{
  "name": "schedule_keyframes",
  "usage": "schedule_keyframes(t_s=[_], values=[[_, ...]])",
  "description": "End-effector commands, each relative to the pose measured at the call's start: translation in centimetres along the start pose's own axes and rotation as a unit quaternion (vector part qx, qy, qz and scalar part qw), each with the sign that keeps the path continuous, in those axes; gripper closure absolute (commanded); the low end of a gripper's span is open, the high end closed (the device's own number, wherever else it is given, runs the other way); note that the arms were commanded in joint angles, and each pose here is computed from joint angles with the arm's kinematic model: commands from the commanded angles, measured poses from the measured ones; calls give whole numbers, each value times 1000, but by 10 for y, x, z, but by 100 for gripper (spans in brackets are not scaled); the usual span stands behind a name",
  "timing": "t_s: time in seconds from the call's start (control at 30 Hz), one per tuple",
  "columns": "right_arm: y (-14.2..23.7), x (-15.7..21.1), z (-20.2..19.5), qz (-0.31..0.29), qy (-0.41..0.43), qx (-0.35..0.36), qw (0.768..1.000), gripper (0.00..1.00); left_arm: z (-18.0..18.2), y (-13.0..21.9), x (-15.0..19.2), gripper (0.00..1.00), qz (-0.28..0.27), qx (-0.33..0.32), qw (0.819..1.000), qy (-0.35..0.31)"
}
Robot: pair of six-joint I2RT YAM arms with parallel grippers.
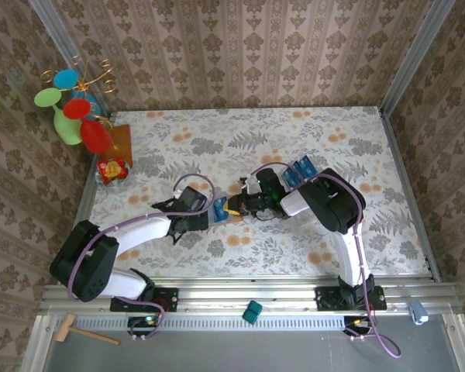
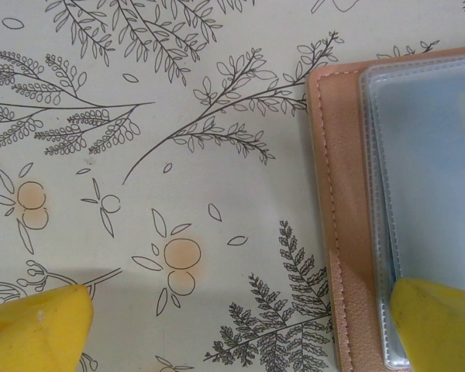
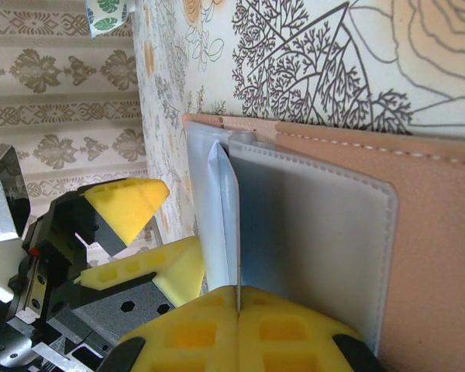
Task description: Put the credit cards into the card holder
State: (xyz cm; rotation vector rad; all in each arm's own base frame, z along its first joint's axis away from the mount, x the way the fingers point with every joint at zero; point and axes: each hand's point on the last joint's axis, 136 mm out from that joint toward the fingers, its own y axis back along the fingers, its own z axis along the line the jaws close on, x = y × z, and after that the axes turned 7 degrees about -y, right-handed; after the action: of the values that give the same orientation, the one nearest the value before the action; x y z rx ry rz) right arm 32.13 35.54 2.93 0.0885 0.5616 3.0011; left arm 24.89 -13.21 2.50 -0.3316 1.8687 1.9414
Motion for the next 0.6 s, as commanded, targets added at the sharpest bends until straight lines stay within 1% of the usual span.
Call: schedule_keyframes(t_s=[0.0, 0.3, 0.57], values=[[-2, 20, -42, 19, -54, 58, 997, 100, 2, -2, 4, 0, 7, -11, 1000, 0], [10, 17, -46, 3, -61, 63, 996, 100, 1, -2, 3, 0, 6, -10, 1000, -1], [10, 18, -49, 8, -65, 68, 996, 100, 2, -2, 3, 0, 6, -11, 1000, -1]])
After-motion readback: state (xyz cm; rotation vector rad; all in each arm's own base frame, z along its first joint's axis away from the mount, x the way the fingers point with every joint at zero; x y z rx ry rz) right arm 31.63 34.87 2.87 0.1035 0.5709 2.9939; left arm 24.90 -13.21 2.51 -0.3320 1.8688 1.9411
